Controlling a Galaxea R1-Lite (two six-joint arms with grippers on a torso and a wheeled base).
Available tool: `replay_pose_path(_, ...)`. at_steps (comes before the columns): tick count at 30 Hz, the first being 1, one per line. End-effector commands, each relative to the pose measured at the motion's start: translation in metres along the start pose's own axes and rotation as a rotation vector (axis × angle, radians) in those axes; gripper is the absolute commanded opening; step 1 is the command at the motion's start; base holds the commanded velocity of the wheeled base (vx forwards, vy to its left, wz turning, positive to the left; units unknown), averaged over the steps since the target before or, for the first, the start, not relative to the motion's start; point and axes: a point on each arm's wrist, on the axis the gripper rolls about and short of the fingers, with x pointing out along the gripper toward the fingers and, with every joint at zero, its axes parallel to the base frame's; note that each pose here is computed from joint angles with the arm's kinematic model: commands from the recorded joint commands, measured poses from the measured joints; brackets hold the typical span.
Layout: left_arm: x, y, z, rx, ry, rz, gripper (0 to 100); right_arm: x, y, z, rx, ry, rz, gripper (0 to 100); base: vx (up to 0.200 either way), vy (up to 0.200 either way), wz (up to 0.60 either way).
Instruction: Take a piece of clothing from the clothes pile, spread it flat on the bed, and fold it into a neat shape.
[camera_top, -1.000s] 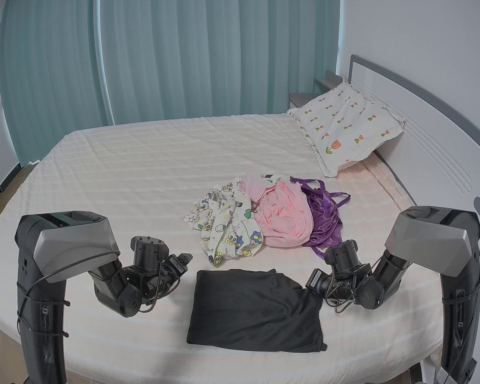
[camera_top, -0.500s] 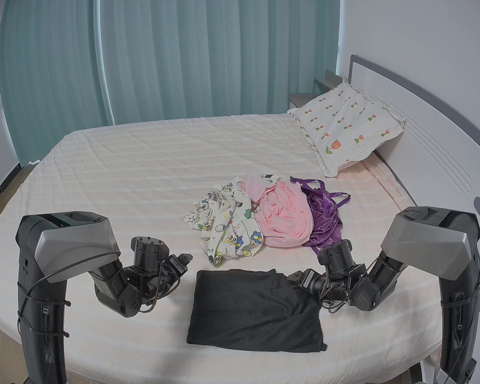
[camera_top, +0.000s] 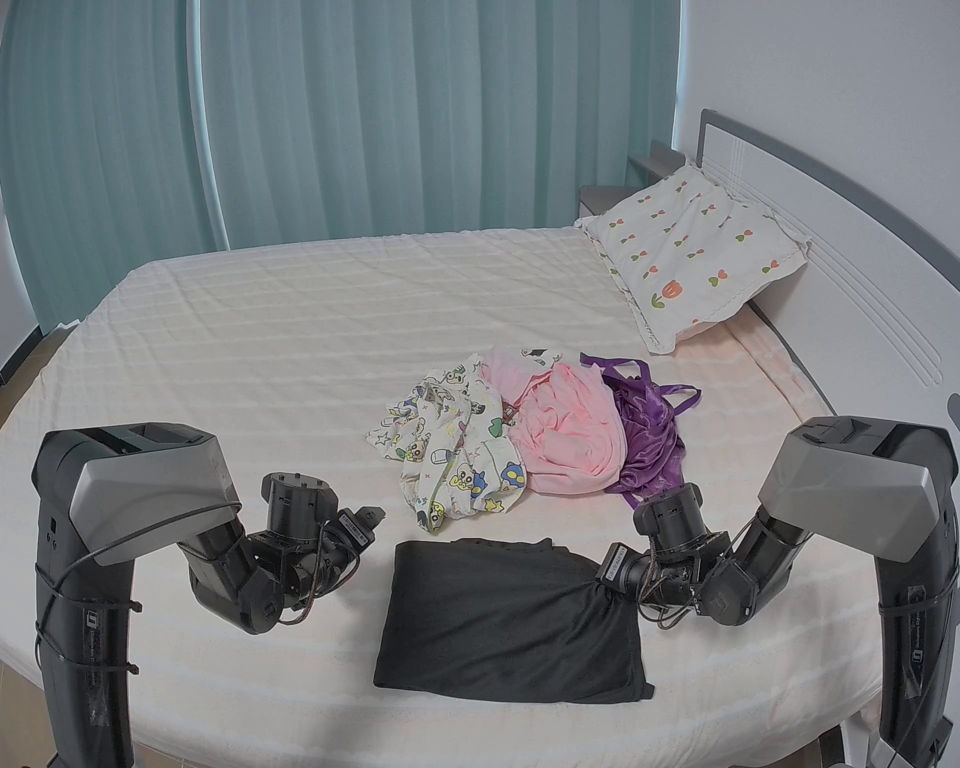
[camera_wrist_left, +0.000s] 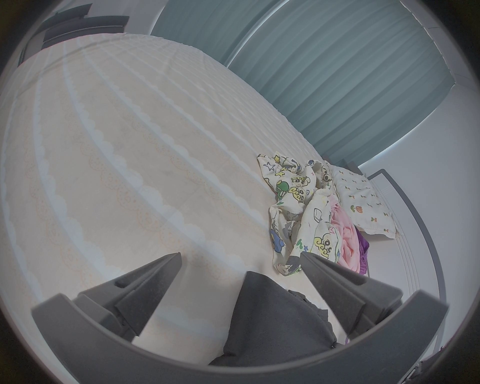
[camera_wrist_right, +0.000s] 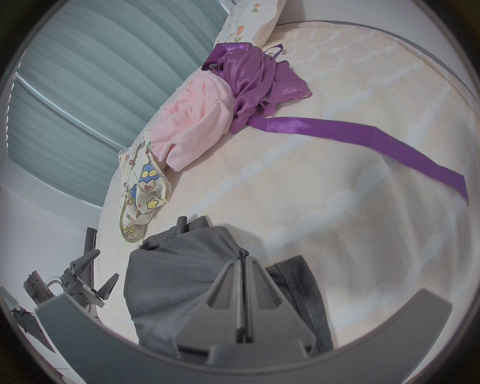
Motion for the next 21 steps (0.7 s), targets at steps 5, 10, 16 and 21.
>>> replay_pose_path(5, 0.0, 0.001, -0.001, 0.0, 0.001, 0.004, 100, -0.017, 0.001, 0.009, 0.01, -0.043, 0.026, 0, 0.0, 0.0, 0.0)
replay_pose_path(10, 0.001, 0.002, -0.002, 0.002, 0.004, 0.008, 100, -0.019, 0.004, 0.015, 0.0, -0.145, 0.105, 0, 0.0, 0.0, 0.0)
replay_pose_path(16, 0.001, 0.002, -0.002, 0.004, 0.005, 0.009, 100, -0.01, -0.013, 0.003, -0.046, -0.122, 0.047, 0, 0.0, 0.0, 0.0)
replay_pose_path(21, 0.001, 0.003, -0.002, 0.004, 0.006, 0.01, 100, -0.01, -0.014, 0.005, -0.045, -0.131, 0.049, 100, 0.0, 0.0, 0.0)
